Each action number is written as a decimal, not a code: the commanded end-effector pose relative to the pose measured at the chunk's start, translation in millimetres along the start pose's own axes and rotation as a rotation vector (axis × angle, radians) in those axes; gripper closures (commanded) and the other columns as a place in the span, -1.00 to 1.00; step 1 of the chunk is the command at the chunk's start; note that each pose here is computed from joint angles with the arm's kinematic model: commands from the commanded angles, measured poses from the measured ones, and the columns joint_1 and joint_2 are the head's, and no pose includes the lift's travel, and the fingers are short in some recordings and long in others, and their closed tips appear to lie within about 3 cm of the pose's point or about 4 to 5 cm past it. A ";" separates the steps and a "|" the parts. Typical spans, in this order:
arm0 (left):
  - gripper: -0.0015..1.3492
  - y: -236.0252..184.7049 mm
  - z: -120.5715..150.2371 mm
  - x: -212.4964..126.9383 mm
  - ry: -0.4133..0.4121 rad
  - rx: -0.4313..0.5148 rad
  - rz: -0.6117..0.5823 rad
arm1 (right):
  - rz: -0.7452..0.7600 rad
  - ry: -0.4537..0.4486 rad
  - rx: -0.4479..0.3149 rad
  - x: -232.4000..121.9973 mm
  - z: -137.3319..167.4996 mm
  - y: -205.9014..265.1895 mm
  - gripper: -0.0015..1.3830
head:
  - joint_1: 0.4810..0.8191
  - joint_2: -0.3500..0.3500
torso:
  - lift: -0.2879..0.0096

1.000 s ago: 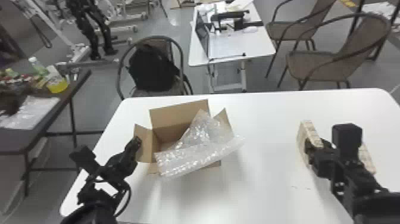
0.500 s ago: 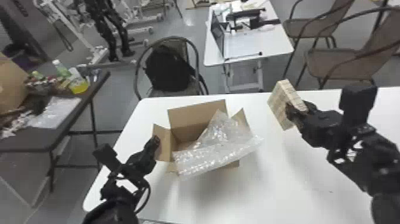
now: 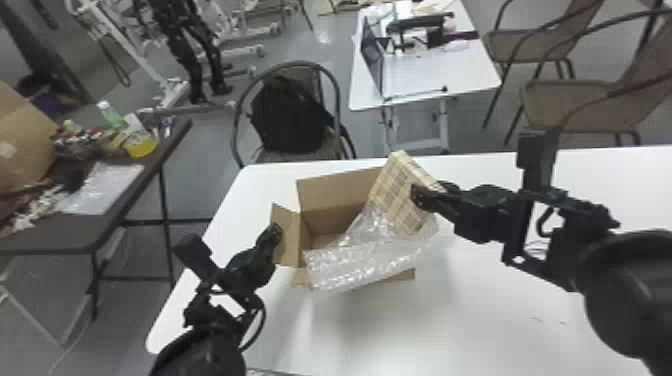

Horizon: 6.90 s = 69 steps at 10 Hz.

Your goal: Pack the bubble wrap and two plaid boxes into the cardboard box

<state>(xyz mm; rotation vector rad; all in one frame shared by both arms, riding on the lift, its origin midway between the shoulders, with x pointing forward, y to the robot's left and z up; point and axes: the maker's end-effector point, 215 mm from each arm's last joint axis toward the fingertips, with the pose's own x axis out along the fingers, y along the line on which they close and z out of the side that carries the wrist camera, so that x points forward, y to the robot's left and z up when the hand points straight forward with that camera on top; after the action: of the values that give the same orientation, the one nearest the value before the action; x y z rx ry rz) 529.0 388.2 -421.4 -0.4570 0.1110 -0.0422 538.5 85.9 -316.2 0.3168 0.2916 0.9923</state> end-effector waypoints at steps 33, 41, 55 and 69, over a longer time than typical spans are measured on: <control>0.81 21.9 -4.1 -19.3 -0.009 -0.030 0.040 | -0.849 0.238 -0.252 -283.7 -148.8 -240.4 0.01 | 0.27 0.42 | 0.60; 0.81 21.0 -4.3 -18.6 -0.008 -0.035 0.037 | -0.752 0.082 -0.275 -238.2 -92.9 -198.8 0.50 | 0.27 0.49 | 0.60; 0.81 -59.8 -28.5 23.7 0.031 -0.083 -0.112 | 0.260 0.088 0.148 14.8 -77.4 10.6 0.50 | 0.27 1.00 | 0.60; 0.81 184.4 112.1 -120.2 -0.551 -0.081 0.794 | -0.386 0.033 -0.075 -203.0 -91.2 -120.5 -0.80 | 0.27 1.00 | 0.60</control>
<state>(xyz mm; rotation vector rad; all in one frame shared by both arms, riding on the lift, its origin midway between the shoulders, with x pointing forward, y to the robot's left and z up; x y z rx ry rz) 425.6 611.4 -392.9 -0.4487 -0.2195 0.8517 491.3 -137.2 -427.0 0.1660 0.3281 0.6243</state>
